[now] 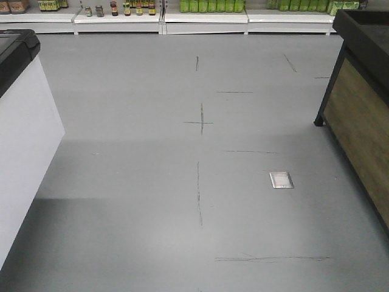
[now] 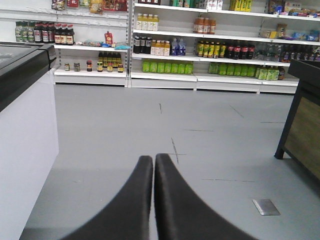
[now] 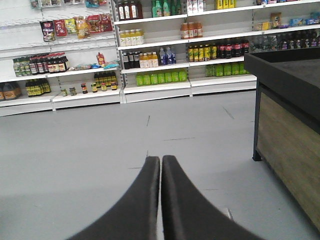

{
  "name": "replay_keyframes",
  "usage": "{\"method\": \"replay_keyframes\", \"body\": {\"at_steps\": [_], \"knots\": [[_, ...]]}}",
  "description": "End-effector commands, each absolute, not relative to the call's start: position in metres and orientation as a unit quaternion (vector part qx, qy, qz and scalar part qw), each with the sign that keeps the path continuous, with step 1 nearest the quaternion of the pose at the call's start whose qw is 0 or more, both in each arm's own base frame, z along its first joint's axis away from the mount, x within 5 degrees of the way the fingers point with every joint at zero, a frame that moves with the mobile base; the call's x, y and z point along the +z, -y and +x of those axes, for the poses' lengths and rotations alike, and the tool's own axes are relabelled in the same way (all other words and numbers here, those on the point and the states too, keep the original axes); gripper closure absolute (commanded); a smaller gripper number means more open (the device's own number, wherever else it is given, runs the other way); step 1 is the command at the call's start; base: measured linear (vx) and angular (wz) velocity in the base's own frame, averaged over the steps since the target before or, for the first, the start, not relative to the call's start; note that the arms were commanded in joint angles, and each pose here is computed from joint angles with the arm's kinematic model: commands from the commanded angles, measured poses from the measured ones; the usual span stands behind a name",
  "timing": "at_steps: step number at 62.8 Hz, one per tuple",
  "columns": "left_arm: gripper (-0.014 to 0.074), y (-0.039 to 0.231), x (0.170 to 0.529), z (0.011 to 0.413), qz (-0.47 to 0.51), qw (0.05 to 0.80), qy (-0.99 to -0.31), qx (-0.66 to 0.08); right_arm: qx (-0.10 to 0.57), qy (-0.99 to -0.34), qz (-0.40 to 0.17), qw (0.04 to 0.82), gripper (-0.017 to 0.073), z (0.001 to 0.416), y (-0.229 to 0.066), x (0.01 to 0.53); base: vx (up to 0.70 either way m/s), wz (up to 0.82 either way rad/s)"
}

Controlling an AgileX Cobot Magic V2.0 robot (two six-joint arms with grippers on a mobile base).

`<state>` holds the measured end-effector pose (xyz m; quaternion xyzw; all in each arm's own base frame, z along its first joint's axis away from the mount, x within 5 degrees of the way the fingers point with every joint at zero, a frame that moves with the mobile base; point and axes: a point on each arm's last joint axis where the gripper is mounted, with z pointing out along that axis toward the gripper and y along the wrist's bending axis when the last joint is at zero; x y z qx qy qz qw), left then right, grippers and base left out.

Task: Pick three apples into basket with both arms
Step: 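Drive the base forward across the floor toward the fruit tables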

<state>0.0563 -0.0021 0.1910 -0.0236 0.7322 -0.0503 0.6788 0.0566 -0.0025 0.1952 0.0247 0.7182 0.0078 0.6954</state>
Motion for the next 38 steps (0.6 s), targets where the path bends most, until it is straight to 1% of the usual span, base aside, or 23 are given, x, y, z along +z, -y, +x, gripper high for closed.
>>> {"method": "replay_keyframes", "body": {"at_steps": [1, 21, 38], "knots": [[0.0599, 0.0024, 0.2075, 0.0544, -0.022, 0.72, -0.691, -0.056, 0.007, -0.695, 0.01, 0.719, 0.0564, 0.0563, 0.0007, 0.1972, 0.0, 0.0], [0.0599, 0.0024, 0.2075, 0.0544, -0.022, 0.72, -0.691, -0.056, 0.007, -0.695, 0.01, 0.719, 0.0564, 0.0563, 0.0007, 0.1972, 0.01, 0.01], [0.0599, 0.0024, 0.2075, 0.0544, -0.022, 0.72, -0.691, -0.056, 0.007, -0.695, 0.01, 0.719, 0.0564, 0.0563, 0.0007, 0.1972, 0.07, 0.01]]}}
